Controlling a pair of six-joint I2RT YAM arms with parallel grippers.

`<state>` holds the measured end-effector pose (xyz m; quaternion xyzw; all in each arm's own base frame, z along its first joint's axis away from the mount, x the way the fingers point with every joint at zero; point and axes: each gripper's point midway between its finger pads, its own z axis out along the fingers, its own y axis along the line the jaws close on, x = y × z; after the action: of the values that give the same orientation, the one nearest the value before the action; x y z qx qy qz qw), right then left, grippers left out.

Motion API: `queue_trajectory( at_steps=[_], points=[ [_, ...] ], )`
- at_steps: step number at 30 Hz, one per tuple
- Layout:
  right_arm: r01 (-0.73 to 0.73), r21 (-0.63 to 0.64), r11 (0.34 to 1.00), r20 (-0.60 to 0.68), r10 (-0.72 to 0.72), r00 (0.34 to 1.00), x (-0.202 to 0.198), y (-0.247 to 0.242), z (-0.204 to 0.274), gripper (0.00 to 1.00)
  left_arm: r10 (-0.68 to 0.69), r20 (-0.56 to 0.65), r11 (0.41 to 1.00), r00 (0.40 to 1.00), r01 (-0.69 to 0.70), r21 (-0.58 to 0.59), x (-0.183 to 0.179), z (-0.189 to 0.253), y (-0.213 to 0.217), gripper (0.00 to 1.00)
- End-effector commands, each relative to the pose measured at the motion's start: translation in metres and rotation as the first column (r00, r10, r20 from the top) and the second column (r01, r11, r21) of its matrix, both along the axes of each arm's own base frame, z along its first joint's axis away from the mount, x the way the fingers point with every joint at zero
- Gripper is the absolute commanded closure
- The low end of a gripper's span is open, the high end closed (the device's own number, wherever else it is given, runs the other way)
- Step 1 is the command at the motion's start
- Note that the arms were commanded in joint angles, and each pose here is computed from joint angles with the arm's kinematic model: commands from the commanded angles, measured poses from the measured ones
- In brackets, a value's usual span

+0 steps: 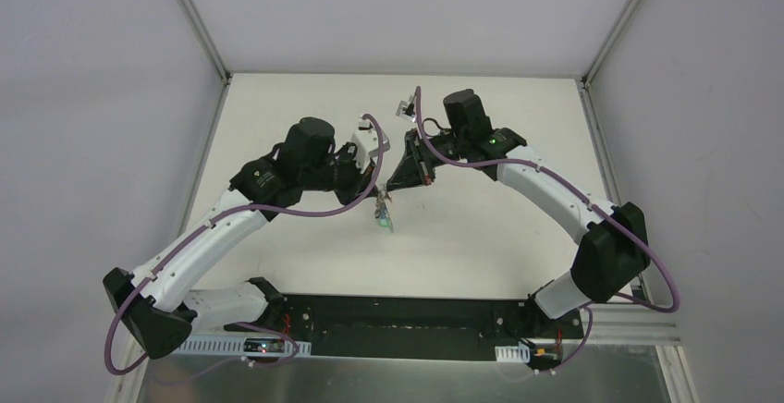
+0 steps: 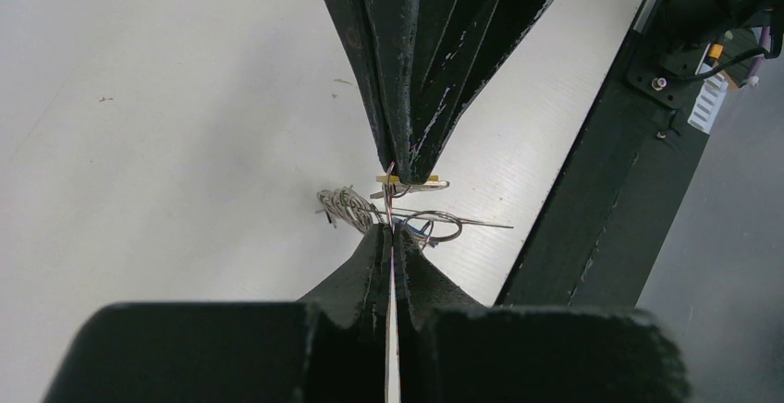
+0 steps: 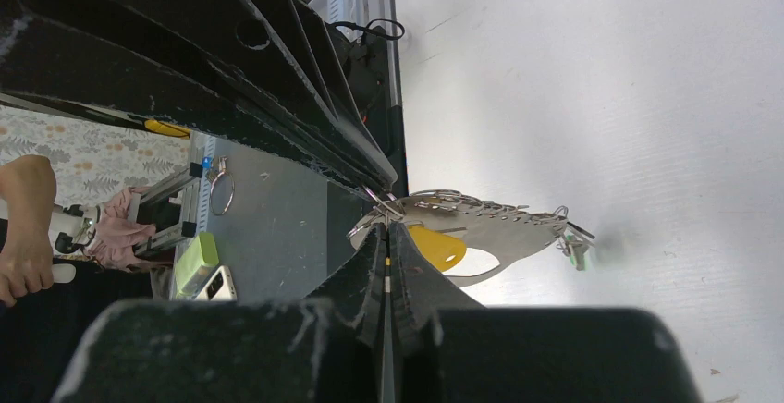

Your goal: Put the keys on the keyring

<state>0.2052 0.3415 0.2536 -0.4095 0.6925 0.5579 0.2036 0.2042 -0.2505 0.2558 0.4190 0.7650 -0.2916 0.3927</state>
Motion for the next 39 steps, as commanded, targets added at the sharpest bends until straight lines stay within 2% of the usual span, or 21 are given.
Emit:
queue_trajectory(
  at_steps=[1,39],
  points=[
    [-0.03,0.04,0.999,0.035,0.029,0.999,0.0003,0.0038,0.0154,1.0,-0.053,0.041,0.996,0.998,0.056,-0.062,-0.0078,0.0182,-0.0078,1.0],
    [-0.057,0.053,0.997,0.023,0.056,0.998,-0.0035,0.0064,0.0207,1.0,-0.081,0.033,0.995,0.996,0.083,-0.062,-0.0106,0.0148,-0.0102,1.0]
  ],
)
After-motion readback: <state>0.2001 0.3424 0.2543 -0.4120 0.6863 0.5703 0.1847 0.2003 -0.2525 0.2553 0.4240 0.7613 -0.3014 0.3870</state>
